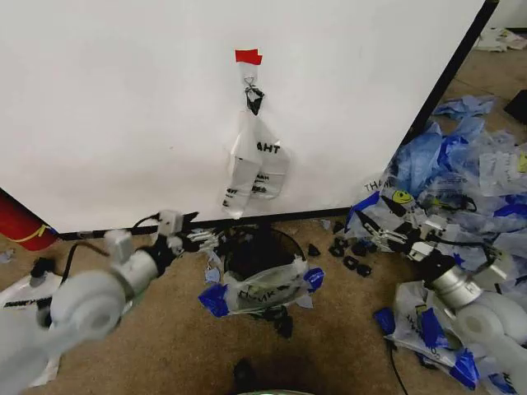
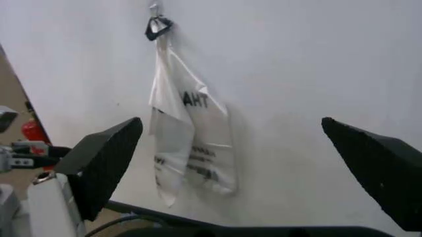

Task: Pick up the garbage bag from the wall and place it over the trash bin.

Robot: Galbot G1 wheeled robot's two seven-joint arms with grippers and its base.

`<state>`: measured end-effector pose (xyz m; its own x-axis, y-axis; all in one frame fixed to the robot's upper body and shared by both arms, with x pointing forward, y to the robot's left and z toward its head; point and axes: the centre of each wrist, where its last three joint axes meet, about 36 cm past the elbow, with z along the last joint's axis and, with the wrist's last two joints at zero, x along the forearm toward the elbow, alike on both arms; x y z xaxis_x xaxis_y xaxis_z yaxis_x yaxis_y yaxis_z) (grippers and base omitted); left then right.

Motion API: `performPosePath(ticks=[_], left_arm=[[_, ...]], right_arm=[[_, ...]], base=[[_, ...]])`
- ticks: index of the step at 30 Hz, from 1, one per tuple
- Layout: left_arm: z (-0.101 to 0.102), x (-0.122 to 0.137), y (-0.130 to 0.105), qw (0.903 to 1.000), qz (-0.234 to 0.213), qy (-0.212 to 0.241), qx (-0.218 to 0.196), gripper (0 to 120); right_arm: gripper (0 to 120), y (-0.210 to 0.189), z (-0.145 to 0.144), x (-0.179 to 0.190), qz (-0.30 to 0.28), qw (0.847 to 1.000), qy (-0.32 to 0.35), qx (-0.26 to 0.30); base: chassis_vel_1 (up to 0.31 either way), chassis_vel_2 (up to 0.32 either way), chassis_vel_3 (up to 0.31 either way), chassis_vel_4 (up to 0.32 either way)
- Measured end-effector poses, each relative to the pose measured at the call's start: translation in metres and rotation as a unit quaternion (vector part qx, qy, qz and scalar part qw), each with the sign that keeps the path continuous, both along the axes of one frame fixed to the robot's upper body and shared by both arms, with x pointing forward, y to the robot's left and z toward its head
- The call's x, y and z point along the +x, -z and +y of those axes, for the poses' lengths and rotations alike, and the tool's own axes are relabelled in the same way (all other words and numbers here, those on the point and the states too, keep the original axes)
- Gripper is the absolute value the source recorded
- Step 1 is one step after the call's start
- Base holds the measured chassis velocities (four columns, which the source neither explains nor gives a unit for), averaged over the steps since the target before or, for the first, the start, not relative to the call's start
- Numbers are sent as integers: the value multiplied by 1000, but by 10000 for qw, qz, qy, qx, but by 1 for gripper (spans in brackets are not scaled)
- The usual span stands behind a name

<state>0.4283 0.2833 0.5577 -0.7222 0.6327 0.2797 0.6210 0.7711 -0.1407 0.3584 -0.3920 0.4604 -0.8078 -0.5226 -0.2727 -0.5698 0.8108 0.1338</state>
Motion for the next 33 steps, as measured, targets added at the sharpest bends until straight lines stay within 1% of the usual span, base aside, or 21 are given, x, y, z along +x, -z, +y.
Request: performPosePath(ticks=[2, 4, 6, 7, 8, 10, 13, 14, 17, 18, 19, 22, 26, 28, 30, 33], left_arm=[[-12, 18, -9, 9998, 11, 197, 103, 100], [-32, 40, -28, 9979, 33, 500, 414, 100], [-46, 48, -32, 9954, 108, 701, 645, 100], [-55, 53, -37, 9921, 227, 857, 890, 100], [-55, 53, -37, 9921, 227, 857, 890, 100], [-67, 58, -40, 9864, 391, 1039, 1209, 100], [-80, 63, -33, 9770, 534, 1199, 1678, 100], [-90, 69, -22, 9690, 592, 1243, 2051, 100], [-97, 80, -13, 9667, 591, 1193, 2184, 100], [-97, 80, -13, 9667, 591, 1193, 2184, 100], [-99, 86, -9, 9659, 618, 1145, 2239, 100], [-96, 99, 0, 9646, 663, 1020, 2339, 100], [-93, 104, 4, 9634, 670, 960, 2413, 100], [-91, 109, 15, 9605, 653, 886, 2556, 100], [-92, 110, 19, 9596, 659, 866, 2594, 100], [-93, 114, 21, 9567, 648, 847, 2708, 93]], right_arm=[[100, 3, -2, -5, 8, 10000, 74, -4], [100, 9, -3, -14, 22, 9998, 182, 15], [100, 14, -4, -19, 45, 9997, 234, 25], [100, 16, -5, -23, 50, 9996, 270, 25], [100, 16, -5, -23, 50, 9996, 270, 25], [100, 21, -6, -29, 63, 9995, 313, 33], [100, 26, -9, -36, 80, 9993, 359, 26], [100, 29, -12, -39, 82, 9993, 352, -12], [100, 32, -12, -41, 81, 9993, 357, -11], [100, 32, -12, -41, 81, 9993, 357, -11], [100, 34, -12, -41, 95, 9993, 363, -4], [100, 39, -11, -43, 123, 9994, 335, -3], [100, 42, -11, -43, 136, 9994, 322, 5], [100, 47, -7, -42, 139, 9995, 297, 34], [100, 49, -5, -42, 136, 9995, 284, 56], [100, 52, -1, -42, 137, 9995, 266, 77]], base=[[0, 0, 0, 0], [0, 0, 0, 0], [0, 0, 0, 0], [0, 0, 0, 0], [0, 0, 0, 0], [0, 0, 0, 0], [0, 0, 0, 0], [0, 0, 0, 0], [0, 0, 0, 0], [0, 0, 0, 0], [0, 0, 0, 0], [0, 0, 0, 0], [0, 0, 0, 0], [0, 0, 0, 0], [0, 0, 0, 0], [0, 0, 0, 0]])
